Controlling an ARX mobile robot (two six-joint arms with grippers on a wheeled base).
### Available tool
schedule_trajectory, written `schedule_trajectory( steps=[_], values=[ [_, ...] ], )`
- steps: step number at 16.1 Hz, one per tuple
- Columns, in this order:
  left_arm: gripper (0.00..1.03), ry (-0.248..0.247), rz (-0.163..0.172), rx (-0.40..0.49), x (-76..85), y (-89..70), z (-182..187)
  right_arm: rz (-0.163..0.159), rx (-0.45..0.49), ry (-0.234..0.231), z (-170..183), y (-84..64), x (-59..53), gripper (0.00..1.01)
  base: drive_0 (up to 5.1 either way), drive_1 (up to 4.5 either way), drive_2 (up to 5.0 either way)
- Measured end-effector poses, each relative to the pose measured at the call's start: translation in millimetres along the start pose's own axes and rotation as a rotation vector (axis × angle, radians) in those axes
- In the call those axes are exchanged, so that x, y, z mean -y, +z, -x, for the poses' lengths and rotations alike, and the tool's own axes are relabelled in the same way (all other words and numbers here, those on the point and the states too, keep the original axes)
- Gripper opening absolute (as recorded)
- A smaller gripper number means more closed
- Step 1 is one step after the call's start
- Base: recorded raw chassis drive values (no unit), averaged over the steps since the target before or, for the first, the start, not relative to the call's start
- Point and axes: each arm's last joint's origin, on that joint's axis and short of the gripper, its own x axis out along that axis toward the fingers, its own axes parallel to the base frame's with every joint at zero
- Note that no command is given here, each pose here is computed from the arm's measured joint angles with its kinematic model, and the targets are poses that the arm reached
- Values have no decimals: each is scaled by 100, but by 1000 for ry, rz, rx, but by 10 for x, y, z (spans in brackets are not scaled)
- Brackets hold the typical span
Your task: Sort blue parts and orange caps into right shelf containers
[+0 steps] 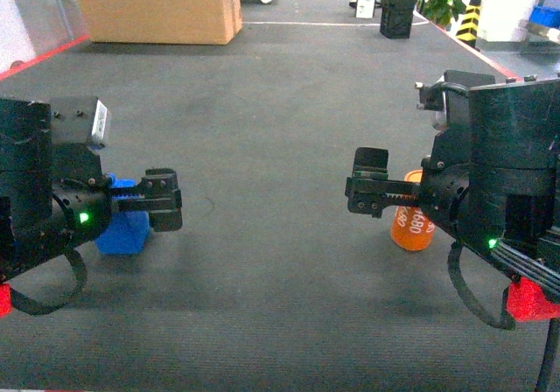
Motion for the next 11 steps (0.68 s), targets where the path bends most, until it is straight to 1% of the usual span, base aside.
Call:
schedule_trajectory(
  steps=[3,6,9,11],
  values=[
    [98,4,-5,-31,-3,-89,-30,-5,-18,0,-5,-67,-6,98,0,0,0],
    [98,12,-9,-65,-11,-190,-63,-4,-58,-9,-40,-199,14,98,0,0,0],
    [98,21,-9,-78,-9,-187,-82,-5,-92,-19,-81,-302,29,98,0,0,0],
    [98,24,-8,-71,-23,-173,-90,-9,-87,-22,-99,-285,14,98,0,0,0]
  ],
)
